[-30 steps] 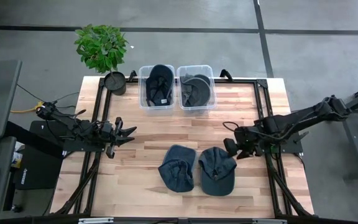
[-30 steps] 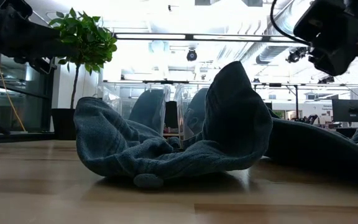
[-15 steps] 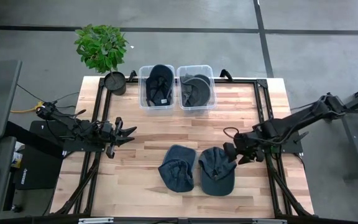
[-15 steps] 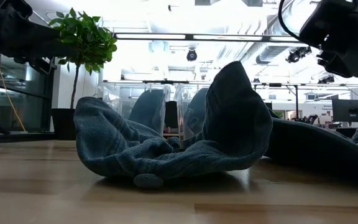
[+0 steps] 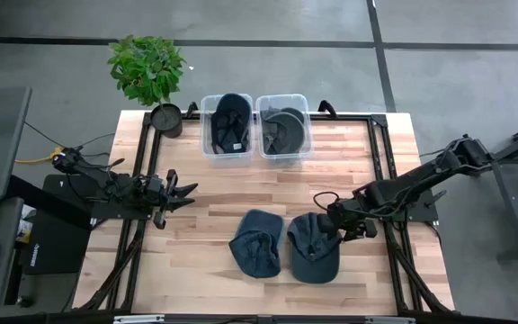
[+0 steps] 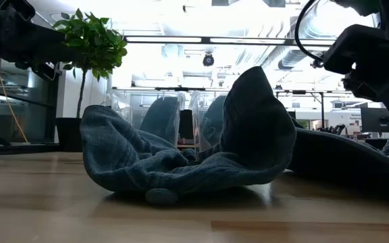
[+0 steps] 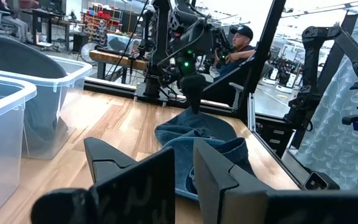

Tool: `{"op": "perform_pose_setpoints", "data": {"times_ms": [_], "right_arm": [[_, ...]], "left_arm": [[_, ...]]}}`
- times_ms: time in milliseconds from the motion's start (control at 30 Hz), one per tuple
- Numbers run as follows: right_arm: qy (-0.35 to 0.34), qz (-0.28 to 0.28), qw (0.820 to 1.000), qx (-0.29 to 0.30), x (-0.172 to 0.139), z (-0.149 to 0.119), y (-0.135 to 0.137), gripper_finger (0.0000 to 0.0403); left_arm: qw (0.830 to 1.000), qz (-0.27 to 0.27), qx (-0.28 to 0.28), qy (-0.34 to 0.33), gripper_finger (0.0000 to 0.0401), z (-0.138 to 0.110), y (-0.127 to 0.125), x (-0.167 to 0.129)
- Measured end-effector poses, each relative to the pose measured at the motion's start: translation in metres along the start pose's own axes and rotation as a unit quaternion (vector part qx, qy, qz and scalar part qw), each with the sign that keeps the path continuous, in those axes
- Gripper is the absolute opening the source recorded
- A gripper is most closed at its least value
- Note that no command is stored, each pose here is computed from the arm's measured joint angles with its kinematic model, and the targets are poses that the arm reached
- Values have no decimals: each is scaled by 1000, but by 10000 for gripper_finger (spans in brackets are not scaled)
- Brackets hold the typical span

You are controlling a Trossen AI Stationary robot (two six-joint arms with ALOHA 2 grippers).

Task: Pick & Place hat
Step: Put the right blue cap into the left transparent bin

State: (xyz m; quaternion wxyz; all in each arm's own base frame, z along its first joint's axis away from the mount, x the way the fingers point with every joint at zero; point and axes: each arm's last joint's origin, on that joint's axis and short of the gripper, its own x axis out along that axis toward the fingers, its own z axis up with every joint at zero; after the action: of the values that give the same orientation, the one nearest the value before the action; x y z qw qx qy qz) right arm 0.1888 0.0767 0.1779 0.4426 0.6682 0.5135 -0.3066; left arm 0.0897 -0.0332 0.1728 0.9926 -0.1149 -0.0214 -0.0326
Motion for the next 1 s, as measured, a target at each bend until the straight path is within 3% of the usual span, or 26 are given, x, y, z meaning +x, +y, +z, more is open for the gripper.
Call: {"op": "perform_pose_setpoints", "data": {"times_ms": [400, 600, 867, 1000], "right_arm": [[14, -13, 1000, -18, 19, 2, 8, 211], [17, -18, 999, -32, 20, 2, 7, 148], [18, -14, 998, -59, 19, 2, 8, 27], [19, -8, 997, -76, 18, 2, 8, 16]], "left_arm": [[1000, 0, 0, 0, 0, 0, 0, 0], [1000, 0, 0, 0, 0, 0, 0, 0], [1000, 1, 0, 0, 0, 0, 0, 0], [1000, 1, 0, 0, 0, 0, 0, 0]]}}
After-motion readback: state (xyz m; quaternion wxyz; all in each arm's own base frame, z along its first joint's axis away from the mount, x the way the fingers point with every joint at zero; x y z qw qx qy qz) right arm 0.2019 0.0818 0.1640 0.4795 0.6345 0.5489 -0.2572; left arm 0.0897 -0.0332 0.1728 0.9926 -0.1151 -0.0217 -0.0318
